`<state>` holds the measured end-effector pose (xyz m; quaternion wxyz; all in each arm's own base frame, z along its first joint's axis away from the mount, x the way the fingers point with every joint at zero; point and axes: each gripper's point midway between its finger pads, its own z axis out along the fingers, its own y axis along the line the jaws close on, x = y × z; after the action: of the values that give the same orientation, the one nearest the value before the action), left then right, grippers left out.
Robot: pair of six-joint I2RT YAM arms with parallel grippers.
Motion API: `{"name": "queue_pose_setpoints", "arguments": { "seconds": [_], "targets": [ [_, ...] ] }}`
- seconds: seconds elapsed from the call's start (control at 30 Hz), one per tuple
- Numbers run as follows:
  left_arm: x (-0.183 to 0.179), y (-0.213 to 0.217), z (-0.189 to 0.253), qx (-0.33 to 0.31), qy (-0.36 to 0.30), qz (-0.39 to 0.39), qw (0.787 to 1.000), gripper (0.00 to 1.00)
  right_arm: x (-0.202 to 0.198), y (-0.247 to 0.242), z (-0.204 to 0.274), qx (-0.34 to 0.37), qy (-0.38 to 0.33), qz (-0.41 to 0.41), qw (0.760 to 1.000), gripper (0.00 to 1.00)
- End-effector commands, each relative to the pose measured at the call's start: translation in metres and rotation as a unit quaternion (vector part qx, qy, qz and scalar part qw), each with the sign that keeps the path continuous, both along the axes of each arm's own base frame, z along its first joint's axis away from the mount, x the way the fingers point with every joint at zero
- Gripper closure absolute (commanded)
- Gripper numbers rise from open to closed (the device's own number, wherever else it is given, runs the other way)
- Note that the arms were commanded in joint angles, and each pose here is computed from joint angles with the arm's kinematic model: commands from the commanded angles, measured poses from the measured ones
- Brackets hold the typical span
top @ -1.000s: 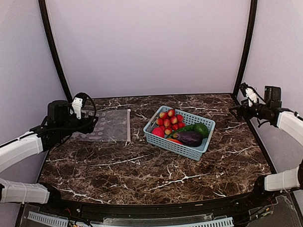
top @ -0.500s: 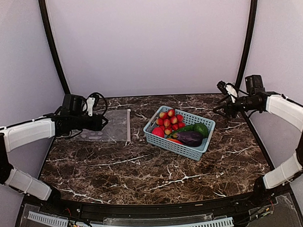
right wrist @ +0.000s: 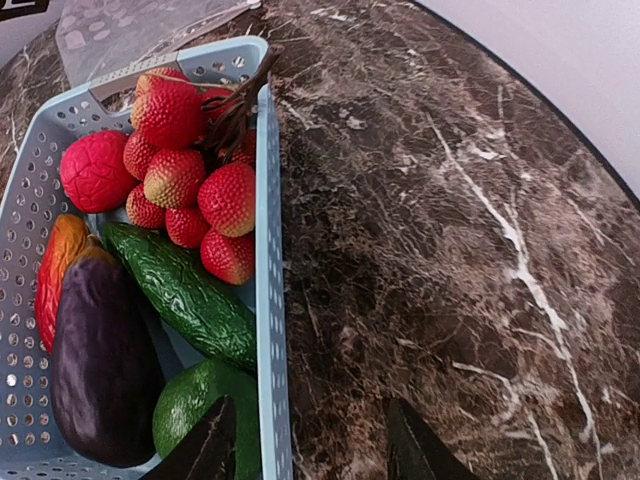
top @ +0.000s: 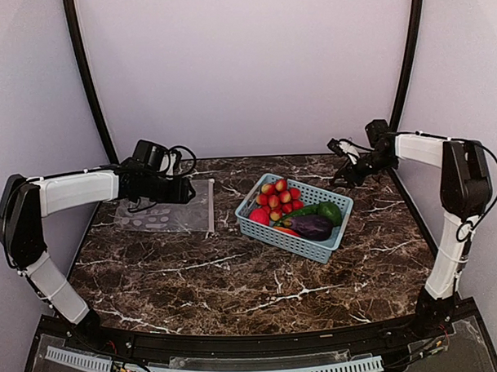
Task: Place the food in the zip-top bag and seal the zipper
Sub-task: Move the bin to the center of the board.
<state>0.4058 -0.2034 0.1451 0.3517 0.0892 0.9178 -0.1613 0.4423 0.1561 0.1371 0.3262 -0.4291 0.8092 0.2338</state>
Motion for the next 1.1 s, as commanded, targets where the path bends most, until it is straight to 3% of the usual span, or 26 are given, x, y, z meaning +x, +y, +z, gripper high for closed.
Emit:
{"name": "queue_pose_setpoints", "arguments": {
  "seconds": [0.0, 0.3, 0.37, 0.47, 0.6, 0.7, 0.83, 0.93, 1.07],
  "targets": [
    [-0.008, -0.008, -0.004, -0.016, 0.025, 0.011, 0.999, 0.39, 0.001, 0.030, -0.018, -0.017, 0.032, 0.038, 0.999, 0.51],
    [-0.028, -0.013, -0.010, -0.023, 0.027, 0.002, 0.999, 0.40, 0.009, 0.063, -0.041, -0.052, 0.052, 0.056, 0.996, 0.58],
    [-0.031, -0.011, -0.010, -0.028, 0.023, 0.002, 0.999, 0.39, 0.008, 0.064, -0.042, -0.054, 0.055, 0.054, 0.996, 0.63],
    [-0.035, -0.010, -0.010, -0.032, 0.017, 0.004, 0.999, 0.40, 0.006, 0.063, -0.046, -0.056, 0.069, 0.043, 0.995, 0.78],
    [-0.038, -0.007, -0.005, -0.037, 0.008, 0.012, 0.999, 0.40, 0.000, 0.056, -0.046, -0.065, 0.083, 0.019, 0.994, 0.86],
    [-0.038, -0.007, 0.001, -0.047, -0.003, 0.020, 0.999, 0.40, -0.004, 0.045, -0.045, -0.082, 0.089, -0.024, 0.992, 0.93],
    [-0.039, -0.006, 0.007, -0.054, -0.008, 0.030, 0.998, 0.40, -0.012, 0.023, -0.043, -0.098, 0.090, -0.103, 0.986, 0.92],
    [-0.039, -0.005, 0.008, -0.052, -0.012, 0.035, 0.998, 0.40, -0.024, 0.002, -0.045, -0.109, 0.093, -0.160, 0.977, 1.00],
    [-0.038, -0.006, 0.007, -0.048, -0.009, 0.041, 0.998, 0.40, -0.037, -0.022, -0.046, -0.092, 0.130, -0.230, 0.960, 1.00]
  ]
}}
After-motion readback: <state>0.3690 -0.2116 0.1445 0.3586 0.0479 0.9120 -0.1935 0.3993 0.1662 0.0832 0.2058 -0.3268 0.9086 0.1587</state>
